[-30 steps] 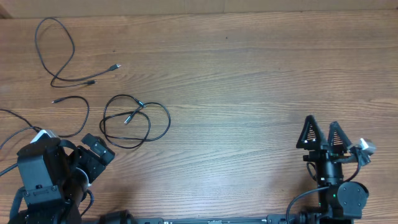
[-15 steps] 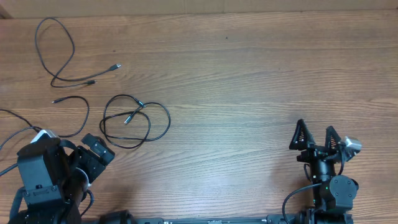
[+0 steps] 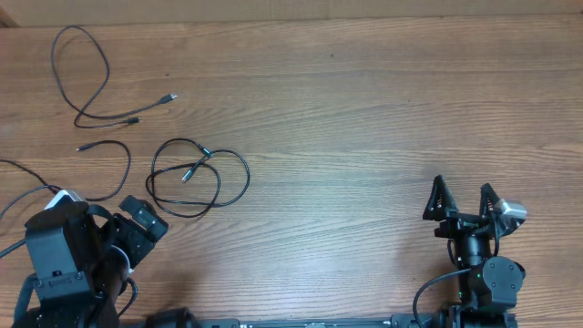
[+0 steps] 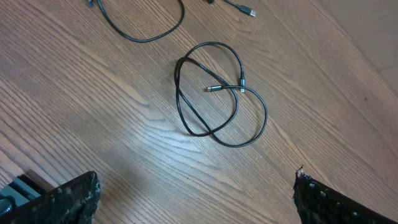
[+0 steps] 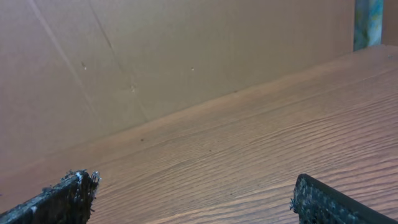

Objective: Untangle cables

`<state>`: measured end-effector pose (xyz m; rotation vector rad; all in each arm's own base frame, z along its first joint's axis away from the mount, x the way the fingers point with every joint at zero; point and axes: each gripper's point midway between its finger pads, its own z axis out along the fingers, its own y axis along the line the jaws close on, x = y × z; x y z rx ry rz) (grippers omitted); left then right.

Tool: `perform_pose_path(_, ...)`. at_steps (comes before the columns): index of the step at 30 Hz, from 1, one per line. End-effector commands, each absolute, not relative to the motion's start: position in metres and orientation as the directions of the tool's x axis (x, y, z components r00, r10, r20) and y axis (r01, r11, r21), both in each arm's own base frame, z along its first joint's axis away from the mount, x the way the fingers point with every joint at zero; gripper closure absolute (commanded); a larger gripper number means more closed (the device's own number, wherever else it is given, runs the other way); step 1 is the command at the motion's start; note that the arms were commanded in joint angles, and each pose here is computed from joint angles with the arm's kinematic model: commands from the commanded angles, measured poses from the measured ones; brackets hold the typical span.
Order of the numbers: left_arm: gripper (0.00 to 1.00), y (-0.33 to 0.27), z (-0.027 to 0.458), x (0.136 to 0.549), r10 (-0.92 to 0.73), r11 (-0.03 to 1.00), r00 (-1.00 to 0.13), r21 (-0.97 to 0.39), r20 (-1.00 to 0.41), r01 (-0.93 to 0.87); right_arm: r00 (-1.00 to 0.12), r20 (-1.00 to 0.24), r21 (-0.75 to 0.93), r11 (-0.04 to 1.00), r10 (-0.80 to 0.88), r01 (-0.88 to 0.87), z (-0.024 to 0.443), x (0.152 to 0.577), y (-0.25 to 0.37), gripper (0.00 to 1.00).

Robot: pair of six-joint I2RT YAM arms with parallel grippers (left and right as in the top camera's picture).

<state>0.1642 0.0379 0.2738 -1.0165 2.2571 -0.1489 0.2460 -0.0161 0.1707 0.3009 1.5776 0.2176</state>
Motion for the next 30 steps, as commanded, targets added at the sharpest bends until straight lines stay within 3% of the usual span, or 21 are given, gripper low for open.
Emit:
perform_pose_path(1, 0.00, 0.038, 0.278, 0.165, -0.693, 0.704, -0.492, -0.348, -0.527, -0.619, -0.003, -0.954, 0.300, 0.951, 0.301, 0.067, 0.170, 0.246, -0.019, 0.00)
perform_pose_path(12, 0.00, 0.032, 0.278, 0.165, -0.676, 0.726, -0.515, -0.351, -0.528, -0.592, -0.003, -0.954, 0.300, 0.951, 0.301, 0.067, 0.170, 0.246, -0.019, 0.00)
perform_pose_path(19, 0.00, 0.013, 0.288, 0.155, -0.615, 0.786, -0.546, -0.384, -0.569, -0.485, -0.003, -0.954, 0.300, 0.951, 0.301, 0.067, 0.170, 0.246, -0.019, 0.00)
perform_pose_path(30, 0.00, 0.005, 0.311, 0.115, -0.583, 0.812, -0.448, -0.468, -0.678, -0.349, -0.003, -0.953, 0.301, 0.951, 0.302, 0.067, 0.170, 0.246, -0.019, 0.00)
